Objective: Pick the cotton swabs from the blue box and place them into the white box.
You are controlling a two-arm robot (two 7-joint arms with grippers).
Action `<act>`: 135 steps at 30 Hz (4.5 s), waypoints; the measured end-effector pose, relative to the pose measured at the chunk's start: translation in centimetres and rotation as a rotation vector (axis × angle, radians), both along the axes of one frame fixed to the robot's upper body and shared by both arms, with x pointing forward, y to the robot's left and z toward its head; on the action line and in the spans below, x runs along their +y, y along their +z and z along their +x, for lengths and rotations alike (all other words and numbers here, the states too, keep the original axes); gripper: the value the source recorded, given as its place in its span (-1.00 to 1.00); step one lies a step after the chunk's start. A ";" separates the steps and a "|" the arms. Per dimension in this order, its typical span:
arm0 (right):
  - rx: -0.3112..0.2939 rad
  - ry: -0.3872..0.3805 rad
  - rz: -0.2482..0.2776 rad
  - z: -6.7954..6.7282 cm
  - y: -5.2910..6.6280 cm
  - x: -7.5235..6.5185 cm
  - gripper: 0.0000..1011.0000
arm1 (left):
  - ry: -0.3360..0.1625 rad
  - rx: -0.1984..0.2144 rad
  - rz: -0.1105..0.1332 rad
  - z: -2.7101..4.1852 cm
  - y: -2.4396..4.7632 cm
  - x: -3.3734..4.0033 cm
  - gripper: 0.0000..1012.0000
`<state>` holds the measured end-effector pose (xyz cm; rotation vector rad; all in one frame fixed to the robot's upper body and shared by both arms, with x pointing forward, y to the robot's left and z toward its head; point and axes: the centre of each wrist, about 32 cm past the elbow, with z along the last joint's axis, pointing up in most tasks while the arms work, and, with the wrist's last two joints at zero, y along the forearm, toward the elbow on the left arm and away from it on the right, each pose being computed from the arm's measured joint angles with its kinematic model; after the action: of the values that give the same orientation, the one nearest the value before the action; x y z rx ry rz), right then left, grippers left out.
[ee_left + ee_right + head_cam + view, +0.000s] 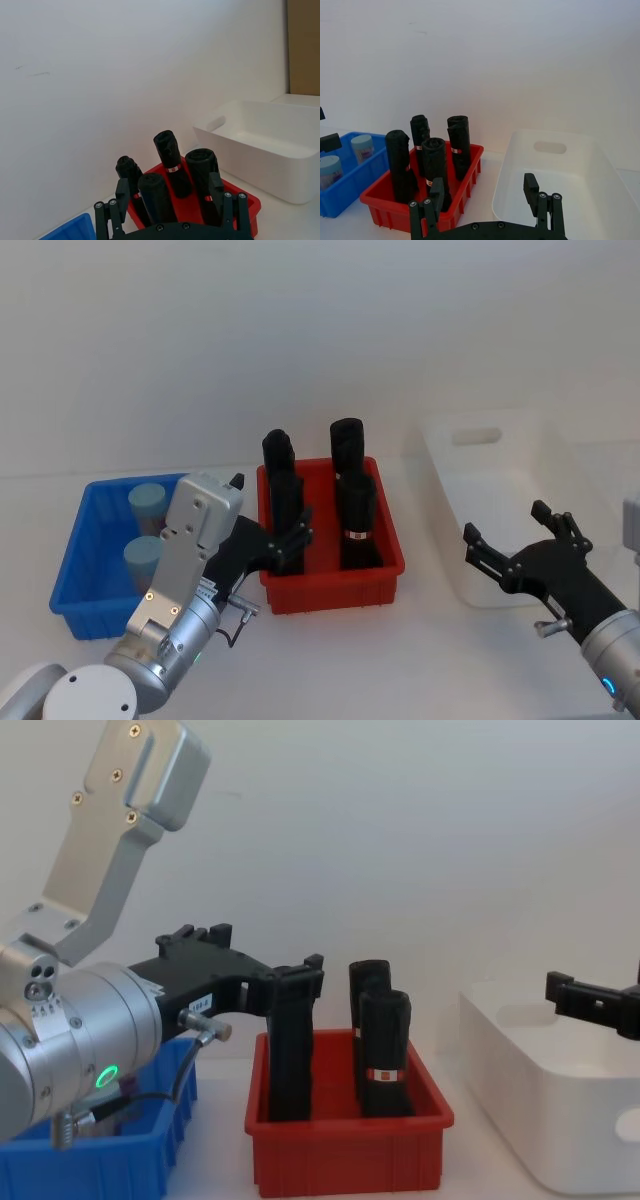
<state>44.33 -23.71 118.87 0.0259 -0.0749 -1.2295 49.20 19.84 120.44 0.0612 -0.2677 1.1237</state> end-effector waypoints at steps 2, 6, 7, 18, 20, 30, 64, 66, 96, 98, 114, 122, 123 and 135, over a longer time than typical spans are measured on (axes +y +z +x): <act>0.000 0.000 0.000 0.0 0.0 0.0 0.98 | 0.000 0.000 0.000 0.00 0.00 0.00 0.98; 0.000 0.000 0.000 0.0 0.0 0.0 0.98 | 0.000 0.000 0.000 0.00 0.00 0.00 0.98; 0.000 0.000 0.000 0.0 0.0 0.0 0.98 | 0.000 0.000 0.000 0.00 0.00 0.00 0.98; 0.000 0.000 0.000 0.0 0.0 0.0 0.98 | 0.000 0.000 0.000 0.00 0.00 0.00 0.98; 0.000 0.000 0.000 0.0 0.0 0.0 0.98 | 0.000 0.000 0.000 0.00 0.00 0.00 0.98; 0.000 0.000 0.000 0.0 0.0 0.0 0.98 | 0.000 0.000 0.000 0.00 0.00 0.00 0.98; 0.000 0.000 0.000 0.0 0.0 0.0 0.98 | 0.003 0.007 -0.008 0.23 -0.03 0.21 0.98; 0.000 0.000 0.000 0.0 0.0 0.0 0.98 | 0.006 0.015 -0.014 0.42 -0.04 0.40 0.98; 0.000 0.000 0.000 0.0 0.0 0.0 0.98 | 0.186 0.214 -0.072 3.62 -1.33 5.42 0.98; 0.000 0.000 0.000 0.0 0.0 0.0 0.98 | 0.203 0.228 -0.072 3.86 -1.47 5.89 0.98; 0.000 0.000 0.000 0.0 0.0 0.0 0.98 | 0.274 0.314 -0.058 5.48 -2.45 8.48 0.98; 0.000 0.000 0.000 0.0 0.0 0.0 0.98 | 0.279 0.357 -0.058 6.55 -2.98 9.58 0.98; 0.000 0.000 0.000 0.0 0.0 0.0 0.98 | 0.279 0.357 -0.058 6.55 -2.98 9.58 0.98; 0.000 0.000 0.000 0.0 0.0 0.0 0.98 | 0.289 0.406 -0.080 7.64 -3.74 10.77 0.98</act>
<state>44.33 -23.71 118.87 0.0261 -0.0749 -1.2295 56.84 30.61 116.71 0.2602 0.1540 1.3777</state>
